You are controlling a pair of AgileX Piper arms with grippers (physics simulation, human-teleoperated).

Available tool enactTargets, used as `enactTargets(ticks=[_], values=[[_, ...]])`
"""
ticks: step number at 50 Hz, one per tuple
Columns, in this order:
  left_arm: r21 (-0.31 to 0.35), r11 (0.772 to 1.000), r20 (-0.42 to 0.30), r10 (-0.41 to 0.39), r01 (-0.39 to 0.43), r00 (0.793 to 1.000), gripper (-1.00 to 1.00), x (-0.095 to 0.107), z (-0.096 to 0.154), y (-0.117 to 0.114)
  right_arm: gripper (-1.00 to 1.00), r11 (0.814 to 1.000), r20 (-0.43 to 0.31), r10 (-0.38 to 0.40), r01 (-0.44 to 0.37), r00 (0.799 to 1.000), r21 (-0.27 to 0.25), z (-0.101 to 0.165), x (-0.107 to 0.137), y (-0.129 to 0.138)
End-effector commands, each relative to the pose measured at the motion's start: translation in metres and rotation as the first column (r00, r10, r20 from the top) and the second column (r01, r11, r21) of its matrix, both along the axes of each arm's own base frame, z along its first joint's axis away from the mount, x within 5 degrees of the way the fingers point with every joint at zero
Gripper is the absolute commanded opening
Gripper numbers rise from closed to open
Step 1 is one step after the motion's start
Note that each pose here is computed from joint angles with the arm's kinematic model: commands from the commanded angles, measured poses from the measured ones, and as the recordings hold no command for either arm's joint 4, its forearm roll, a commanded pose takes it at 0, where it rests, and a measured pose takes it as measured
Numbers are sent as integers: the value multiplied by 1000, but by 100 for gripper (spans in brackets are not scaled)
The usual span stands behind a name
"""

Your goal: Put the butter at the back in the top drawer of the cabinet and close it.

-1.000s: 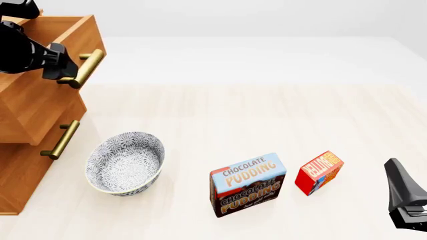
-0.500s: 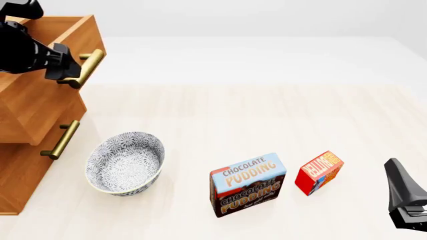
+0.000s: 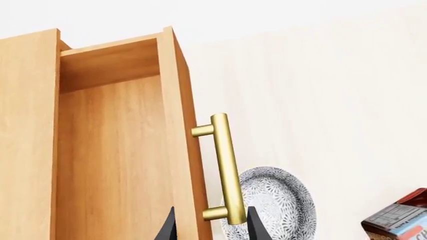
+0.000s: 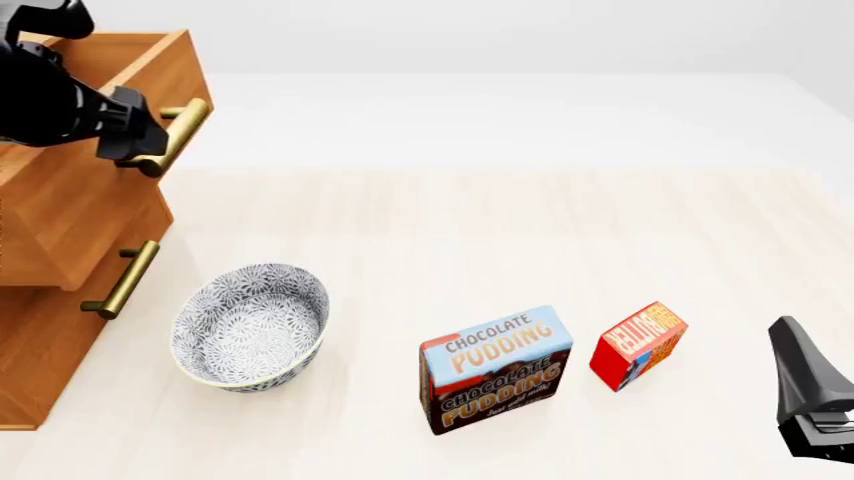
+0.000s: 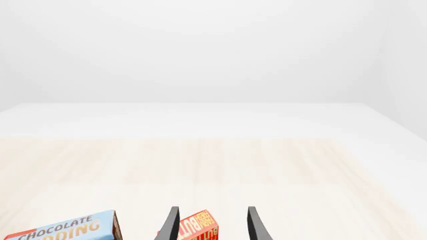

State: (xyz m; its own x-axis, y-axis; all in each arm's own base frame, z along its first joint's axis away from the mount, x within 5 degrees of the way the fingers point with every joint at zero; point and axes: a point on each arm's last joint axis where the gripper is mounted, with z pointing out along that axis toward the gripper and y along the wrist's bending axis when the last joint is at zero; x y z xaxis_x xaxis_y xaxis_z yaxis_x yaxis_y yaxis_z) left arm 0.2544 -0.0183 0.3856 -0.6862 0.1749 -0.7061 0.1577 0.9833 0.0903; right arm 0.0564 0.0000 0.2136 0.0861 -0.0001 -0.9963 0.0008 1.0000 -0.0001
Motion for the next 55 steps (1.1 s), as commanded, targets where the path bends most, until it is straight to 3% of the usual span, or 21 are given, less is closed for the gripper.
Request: enactTargets(ticks=[1,55], values=[[-1,1000,-14,-11,11,1000,100,3,-4,-3,100,1000,0,0,0,1000,0,0,0,0],[-10,995,-26,-103,102,994,100,16,-13,-32,100,1000,0,0,0,1000,0,0,0,0]])
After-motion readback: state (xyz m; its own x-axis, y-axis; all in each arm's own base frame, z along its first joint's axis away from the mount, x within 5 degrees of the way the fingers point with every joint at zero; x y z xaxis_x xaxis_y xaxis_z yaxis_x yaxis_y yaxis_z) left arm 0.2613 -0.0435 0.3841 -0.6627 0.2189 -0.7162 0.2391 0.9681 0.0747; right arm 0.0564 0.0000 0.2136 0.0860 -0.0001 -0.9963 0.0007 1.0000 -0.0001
